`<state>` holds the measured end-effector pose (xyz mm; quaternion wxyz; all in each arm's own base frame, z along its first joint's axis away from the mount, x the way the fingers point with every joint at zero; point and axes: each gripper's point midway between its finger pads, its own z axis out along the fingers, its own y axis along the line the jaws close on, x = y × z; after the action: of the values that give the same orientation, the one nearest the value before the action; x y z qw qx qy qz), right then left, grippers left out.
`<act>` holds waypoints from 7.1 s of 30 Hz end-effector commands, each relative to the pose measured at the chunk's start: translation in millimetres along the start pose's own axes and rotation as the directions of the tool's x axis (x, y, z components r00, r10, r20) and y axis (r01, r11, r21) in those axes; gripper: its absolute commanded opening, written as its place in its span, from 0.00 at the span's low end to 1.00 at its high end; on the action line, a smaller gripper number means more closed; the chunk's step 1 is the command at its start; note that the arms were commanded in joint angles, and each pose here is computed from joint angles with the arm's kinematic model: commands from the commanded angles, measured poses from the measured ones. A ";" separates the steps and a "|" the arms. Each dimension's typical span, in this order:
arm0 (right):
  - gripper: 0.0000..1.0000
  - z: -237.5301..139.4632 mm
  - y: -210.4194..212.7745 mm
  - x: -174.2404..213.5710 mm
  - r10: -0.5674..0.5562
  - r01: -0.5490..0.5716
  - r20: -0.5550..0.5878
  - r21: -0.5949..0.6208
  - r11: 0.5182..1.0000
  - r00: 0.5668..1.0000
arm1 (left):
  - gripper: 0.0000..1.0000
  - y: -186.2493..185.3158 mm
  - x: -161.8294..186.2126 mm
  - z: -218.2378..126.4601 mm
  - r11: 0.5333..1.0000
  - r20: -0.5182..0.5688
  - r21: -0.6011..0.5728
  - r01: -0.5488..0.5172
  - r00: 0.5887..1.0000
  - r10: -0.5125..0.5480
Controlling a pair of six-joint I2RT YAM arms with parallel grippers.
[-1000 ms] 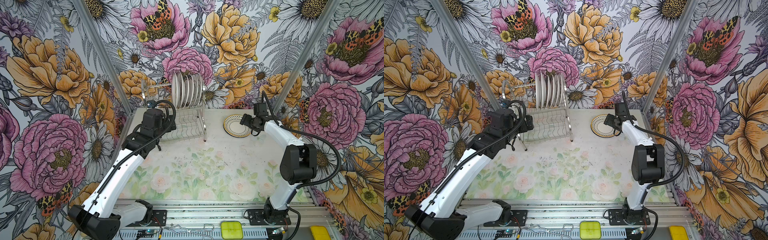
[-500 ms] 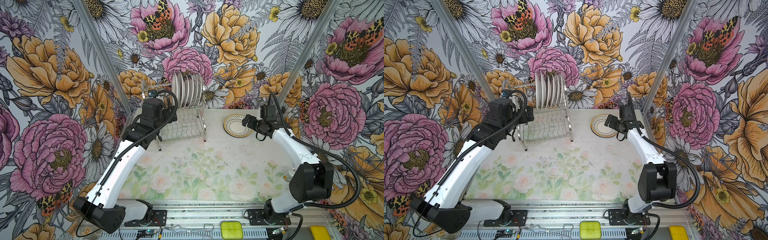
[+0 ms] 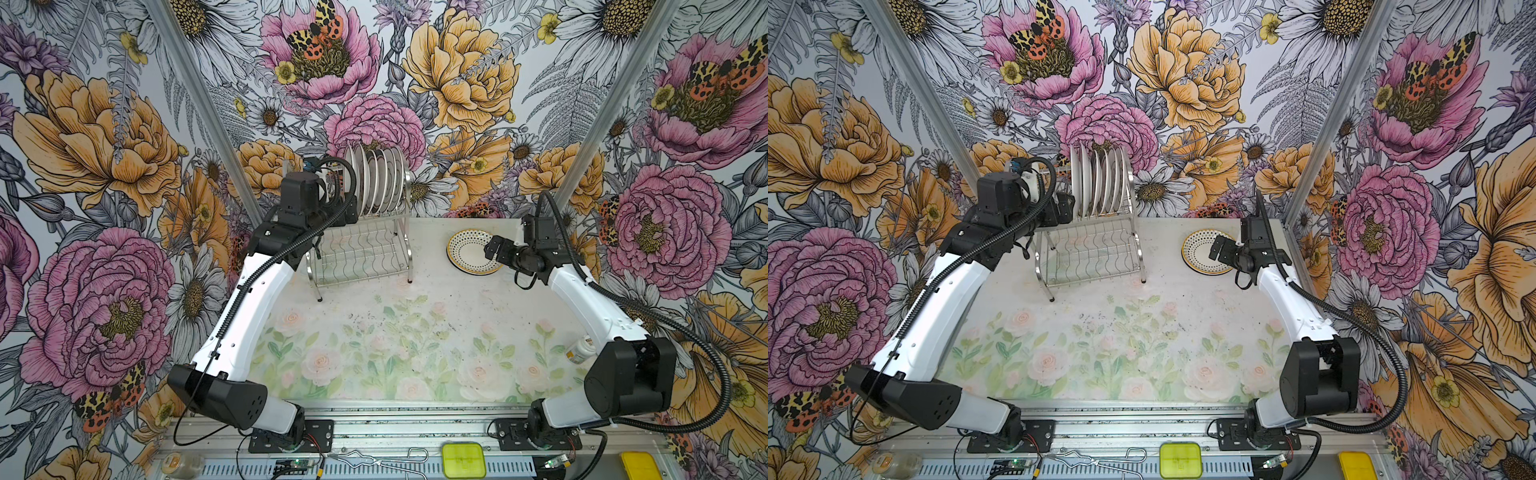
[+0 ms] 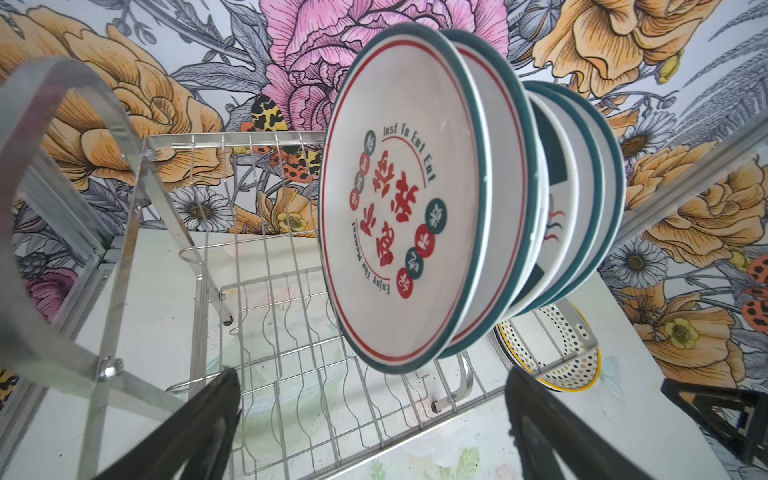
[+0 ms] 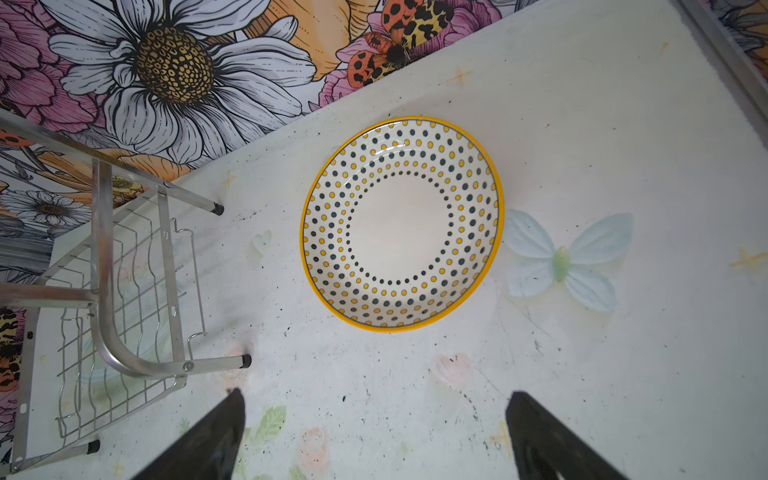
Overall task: Unload the plates from the dish rack
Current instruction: 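Move the left gripper to the front red-lettered white plate in the rack, then close the left gripper on the red-lettered plate's rim, then tilt and lift the red-lettered plate out of the rack with the left gripper, then carry the red-lettered plate toward the right gripper while the right gripper approaches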
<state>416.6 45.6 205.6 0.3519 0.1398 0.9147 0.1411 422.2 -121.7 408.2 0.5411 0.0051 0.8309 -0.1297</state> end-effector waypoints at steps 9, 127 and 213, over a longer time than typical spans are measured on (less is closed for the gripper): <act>0.99 1.6 -1.2 3.1 -0.023 0.023 -0.002 -0.008 1.000 1.000 | 0.94 -9.4 -13.8 2.2 0.993 0.021 0.091 -0.080 0.997 0.078; 0.99 -0.3 1.6 -15.0 0.006 -0.006 0.009 -0.070 0.998 1.000 | 0.00 0.7 -41.5 12.0 0.976 0.104 0.021 -0.216 0.972 0.213; 0.86 -102.9 85.6 36.6 0.186 -0.212 -0.102 -0.409 0.887 0.977 | 0.00 -213.3 257.6 -5.8 0.442 -0.137 -0.051 -0.895 0.445 0.885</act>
<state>329.6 117.2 278.3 0.3195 0.1524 0.8575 0.3733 265.7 -351.5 186.6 0.4284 0.4569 0.7530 0.2019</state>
